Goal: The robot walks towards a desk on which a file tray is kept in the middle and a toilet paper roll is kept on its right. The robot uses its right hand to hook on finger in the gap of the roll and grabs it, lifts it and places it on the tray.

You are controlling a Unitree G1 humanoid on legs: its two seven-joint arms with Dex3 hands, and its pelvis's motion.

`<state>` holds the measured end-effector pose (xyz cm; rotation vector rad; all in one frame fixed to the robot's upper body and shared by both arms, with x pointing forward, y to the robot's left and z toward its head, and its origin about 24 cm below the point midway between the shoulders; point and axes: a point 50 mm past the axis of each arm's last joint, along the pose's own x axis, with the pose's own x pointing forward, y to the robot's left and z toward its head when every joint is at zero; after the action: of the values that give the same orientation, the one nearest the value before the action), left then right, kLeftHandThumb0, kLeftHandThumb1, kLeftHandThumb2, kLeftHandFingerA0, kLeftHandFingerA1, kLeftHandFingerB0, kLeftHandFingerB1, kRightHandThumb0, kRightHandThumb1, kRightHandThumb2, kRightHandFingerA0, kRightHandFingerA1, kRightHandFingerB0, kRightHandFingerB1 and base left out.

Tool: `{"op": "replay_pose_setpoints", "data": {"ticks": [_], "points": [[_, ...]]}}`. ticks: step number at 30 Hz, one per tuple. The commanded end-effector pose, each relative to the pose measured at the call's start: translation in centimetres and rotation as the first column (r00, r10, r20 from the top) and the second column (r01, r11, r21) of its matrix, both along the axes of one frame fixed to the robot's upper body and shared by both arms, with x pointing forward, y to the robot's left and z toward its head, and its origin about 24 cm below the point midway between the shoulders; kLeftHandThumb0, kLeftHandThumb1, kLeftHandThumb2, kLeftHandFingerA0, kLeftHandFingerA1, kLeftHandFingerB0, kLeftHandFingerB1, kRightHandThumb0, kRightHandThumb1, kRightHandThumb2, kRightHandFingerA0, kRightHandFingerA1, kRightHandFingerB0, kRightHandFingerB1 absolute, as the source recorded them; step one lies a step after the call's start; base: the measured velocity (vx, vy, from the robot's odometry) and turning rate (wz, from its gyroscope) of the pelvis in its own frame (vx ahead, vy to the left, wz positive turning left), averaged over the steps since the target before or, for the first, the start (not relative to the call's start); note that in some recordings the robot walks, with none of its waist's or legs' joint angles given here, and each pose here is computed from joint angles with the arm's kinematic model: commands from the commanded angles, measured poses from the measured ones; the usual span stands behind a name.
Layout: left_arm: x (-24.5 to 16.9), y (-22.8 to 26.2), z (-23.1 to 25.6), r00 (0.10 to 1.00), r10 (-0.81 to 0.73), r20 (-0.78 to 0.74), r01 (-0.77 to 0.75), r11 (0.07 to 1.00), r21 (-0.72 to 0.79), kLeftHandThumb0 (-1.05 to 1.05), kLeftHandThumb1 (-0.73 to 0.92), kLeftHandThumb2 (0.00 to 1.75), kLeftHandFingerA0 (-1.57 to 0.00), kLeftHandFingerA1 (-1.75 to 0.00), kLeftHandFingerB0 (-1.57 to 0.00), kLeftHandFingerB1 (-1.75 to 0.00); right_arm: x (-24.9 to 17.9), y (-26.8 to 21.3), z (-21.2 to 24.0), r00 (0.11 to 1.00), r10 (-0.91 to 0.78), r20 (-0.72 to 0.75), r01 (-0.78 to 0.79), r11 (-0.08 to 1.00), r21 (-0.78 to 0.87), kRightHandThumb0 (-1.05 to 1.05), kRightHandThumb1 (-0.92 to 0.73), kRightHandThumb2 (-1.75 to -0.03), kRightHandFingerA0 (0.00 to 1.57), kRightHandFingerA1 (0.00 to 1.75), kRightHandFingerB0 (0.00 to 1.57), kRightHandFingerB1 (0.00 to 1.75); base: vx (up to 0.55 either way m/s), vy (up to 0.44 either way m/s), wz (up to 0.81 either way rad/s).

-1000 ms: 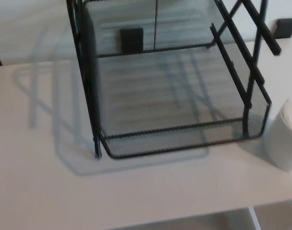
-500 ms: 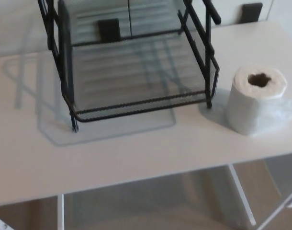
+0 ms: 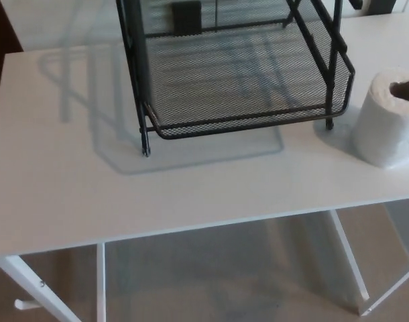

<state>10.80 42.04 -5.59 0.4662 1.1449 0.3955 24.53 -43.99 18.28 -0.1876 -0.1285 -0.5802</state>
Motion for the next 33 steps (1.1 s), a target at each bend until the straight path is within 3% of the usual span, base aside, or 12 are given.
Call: {"op": "replay_pose_setpoints", "data": {"ticks": [1, 6, 8, 9, 13, 14, 17, 18, 24, 27, 28, 33], "points": [[0.2, 0.3, 0.4, 0.999, 0.014, 0.041, -0.014, 1.000, 0.017, -1.05, 0.63, 1.22, -0.15, -0.74, -0.08, -0.63, 1.4, 2.0, 2.6, 0.998, 0.059, -0.006, -0.059, 0.977, -0.204, -0.81, -0.41, -0.73, 0.19, 0.94, 0.00, 0.84, -0.04, -0.081, 0.02], [1.1, 0.4, 1.0, 0.986, 0.052, 0.160, -0.052, 0.999, -0.007, -1.05, 0.63, 1.24, -0.11, -0.78, -0.10, -0.66, 0.7, 4.0, 1.9, 0.994, 0.110, -0.029, -0.114, 0.953, -0.280, -0.66, -0.53, -0.63, 0.18, 0.77, 0.00, 0.42, 0.00, -0.017, 0.01], [1.2, 0.5, 1.1, 0.978, 0.066, 0.196, -0.066, 0.998, -0.008, -1.05, 0.64, 1.25, -0.09, -0.79, -0.10, -0.67, 0.3, 4.5, 1.9, 0.993, 0.113, -0.025, -0.115, 0.951, -0.288, -0.70, -0.41, -0.87, 0.18, 0.70, 0.00, 0.48, 0.00, 0.000, 0.00], [1.3, 0.6, 1.2, 0.979, 0.061, 0.197, -0.062, 0.998, 0.002, -1.05, 0.66, 1.27, -0.13, -0.81, -0.09, -0.68, 0.1, 4.5, 1.9, 0.994, 0.106, -0.012, -0.105, 0.957, -0.269, -0.65, -0.54, -0.60, 0.13, 0.79, 0.00, 0.54, 0.00, 0.000, 0.00], [1.0, 1.0, 1.5, 0.968, 0.095, 0.234, -0.099, 0.995, 0.008, -1.05, 0.67, 1.26, -0.17, -0.82, -0.07, -0.68, -0.8, 4.1, 2.4, 0.996, 0.087, 0.003, -0.083, 0.965, -0.250, -0.72, -0.56, -0.55, 0.10, 0.86, 0.00, 0.60, 0.00, 0.000, 0.00], [0.9, 1.1, 1.5, 0.962, 0.115, 0.246, -0.118, 0.993, -0.002, -1.05, 0.67, 1.25, -0.16, -0.82, -0.09, -0.68, -0.9, 4.1, 2.7, 0.996, 0.086, 0.008, -0.082, 0.965, -0.251, -0.79, -0.41, -0.85, 0.19, 0.74, 0.01, 0.56, 0.00, 0.000, 0.00], [0.9, 1.0, 1.5, 0.961, 0.112, 0.253, -0.115, 0.993, -0.004, -1.05, 0.68, 1.24, -0.11, -0.79, -0.11, -0.67, -1.1, 4.6, 2.9, 0.993, 0.115, -0.018, -0.116, 0.956, -0.271, -0.69, -0.41, -0.85, 0.21, 0.67, 0.00, 0.48, 0.00, 0.000, 0.00], [1.1, 1.0, 1.6, 0.959, 0.113, 0.259, -0.113, 0.993, -0.012, -1.05, 0.69, 1.25, -0.05, -0.76, -0.09, -0.65, -1.0, 4.9, 2.9, 0.992, 0.122, -0.022, -0.123, 0.946, -0.299, -0.59, -0.57, -0.58, 0.18, 0.64, 0.01, 0.44, 0.00, 0.000, 0.00], [1.9, 1.0, 1.9, 0.950, 0.128, 0.286, -0.129, 0.991, -0.013, -1.05, 0.67, 1.24, -0.12, -0.80, -0.12, -0.70, 0.1, 6.3, 2.4, 0.966, 0.246, -0.086, -0.260, 0.921, -0.290, -0.40, -0.59, -0.61, 0.16, 0.56, 0.04, 0.27, 0.00, 0.000, 0.00], [2.5, 0.8, 1.9, 0.946, 0.122, 0.302, -0.121, 0.992, -0.021, -1.05, 0.70, 1.26, -0.10, -0.80, -0.11, -0.68, 0.9, 7.1, 1.8, 0.924, 0.311, -0.224, -0.373, 0.865, -0.336, -0.49, -0.53, -0.74, 0.16, 0.53, 0.04, 0.21, 0.00, 0.000, 0.00], [2.6, 0.7, 1.9, 0.945, 0.121, 0.304, -0.120, 0.993, -0.022, -1.05, 0.69, 1.25, -0.14, -0.82, -0.12, -0.70, 1.2, 7.3, 1.6, 0.908, 0.324, -0.266, -0.403, 0.846, -0.348, -0.49, -0.58, -0.57, 0.22, 0.47, 0.01, 0.27, 0.00, 0.000, 0.00], [2.2, 0.4, 1.4, 0.954, 0.113, 0.278, -0.114, 0.993, -0.013, -1.05, 0.68, 1.23, -0.18, -0.82, -0.13, -0.71, 2.6, 8.7, 0.4, 0.787, 0.374, -0.491, -0.565, 0.756, -0.330, -0.42, -0.55, -0.56, 0.26, 0.39, 0.05, 0.25, 0.00, 0.000, 0.00]]}}
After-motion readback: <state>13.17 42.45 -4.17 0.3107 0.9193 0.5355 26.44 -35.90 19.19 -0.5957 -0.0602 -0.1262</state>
